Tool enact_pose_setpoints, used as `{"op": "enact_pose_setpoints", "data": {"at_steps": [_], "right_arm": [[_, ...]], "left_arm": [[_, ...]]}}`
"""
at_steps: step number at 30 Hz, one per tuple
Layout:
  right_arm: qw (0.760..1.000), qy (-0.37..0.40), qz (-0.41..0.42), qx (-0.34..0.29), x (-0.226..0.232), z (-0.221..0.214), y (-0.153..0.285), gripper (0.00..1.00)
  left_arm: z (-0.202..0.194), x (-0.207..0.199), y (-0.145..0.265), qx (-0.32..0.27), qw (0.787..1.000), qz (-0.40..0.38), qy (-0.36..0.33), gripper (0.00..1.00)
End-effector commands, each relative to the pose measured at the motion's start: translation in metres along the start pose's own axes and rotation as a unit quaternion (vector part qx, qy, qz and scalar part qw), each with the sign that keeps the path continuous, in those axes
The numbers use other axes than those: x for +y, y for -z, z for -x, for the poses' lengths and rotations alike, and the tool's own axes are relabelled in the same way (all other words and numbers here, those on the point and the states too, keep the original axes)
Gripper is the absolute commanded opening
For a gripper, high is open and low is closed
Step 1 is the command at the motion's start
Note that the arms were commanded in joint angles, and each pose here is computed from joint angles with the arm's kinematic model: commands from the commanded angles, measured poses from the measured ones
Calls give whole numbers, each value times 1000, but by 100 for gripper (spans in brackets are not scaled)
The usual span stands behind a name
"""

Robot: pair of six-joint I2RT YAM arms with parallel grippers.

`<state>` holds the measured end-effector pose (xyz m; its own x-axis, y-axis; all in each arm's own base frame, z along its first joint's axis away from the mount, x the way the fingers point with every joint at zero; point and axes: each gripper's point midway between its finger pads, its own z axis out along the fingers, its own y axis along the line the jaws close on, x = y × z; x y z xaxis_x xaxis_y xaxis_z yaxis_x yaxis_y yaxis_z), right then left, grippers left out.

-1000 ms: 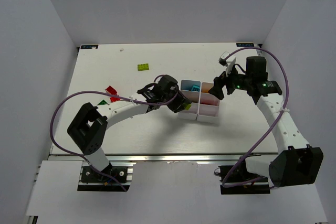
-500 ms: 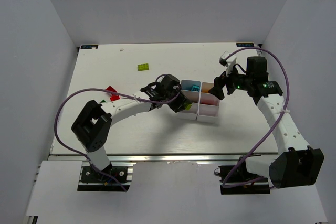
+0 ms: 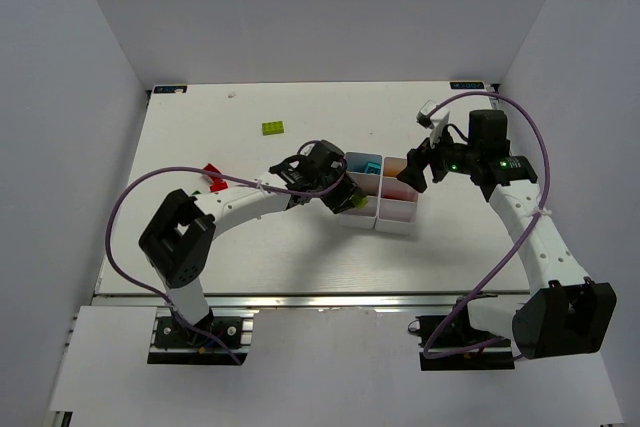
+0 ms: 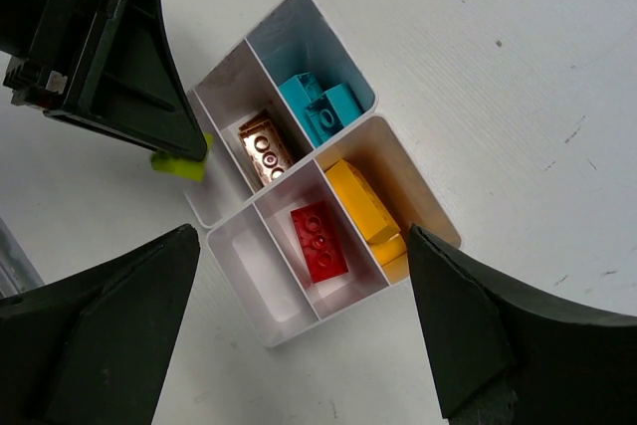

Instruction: Sort the legos into containers by color

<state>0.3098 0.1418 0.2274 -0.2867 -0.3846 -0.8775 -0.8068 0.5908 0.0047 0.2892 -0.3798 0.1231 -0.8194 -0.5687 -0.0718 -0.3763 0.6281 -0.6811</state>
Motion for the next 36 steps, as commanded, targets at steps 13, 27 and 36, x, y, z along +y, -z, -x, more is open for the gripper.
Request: {"op": "enact_pose_setpoints", "data": {"at_steps": [13,27,36], "right_arm": [[1000,4,8,-14,4,7,4,89],[977,102,167,-79,62,25,15,89],[980,83,165,-71,63,34,-7,84]], "left_arm": [[7,-23,10,-19,1000,-18,2,52],[79,-12,126,-184,980,-6,-71,9],[174,87,155,-185,978,90,-31,70]]}}
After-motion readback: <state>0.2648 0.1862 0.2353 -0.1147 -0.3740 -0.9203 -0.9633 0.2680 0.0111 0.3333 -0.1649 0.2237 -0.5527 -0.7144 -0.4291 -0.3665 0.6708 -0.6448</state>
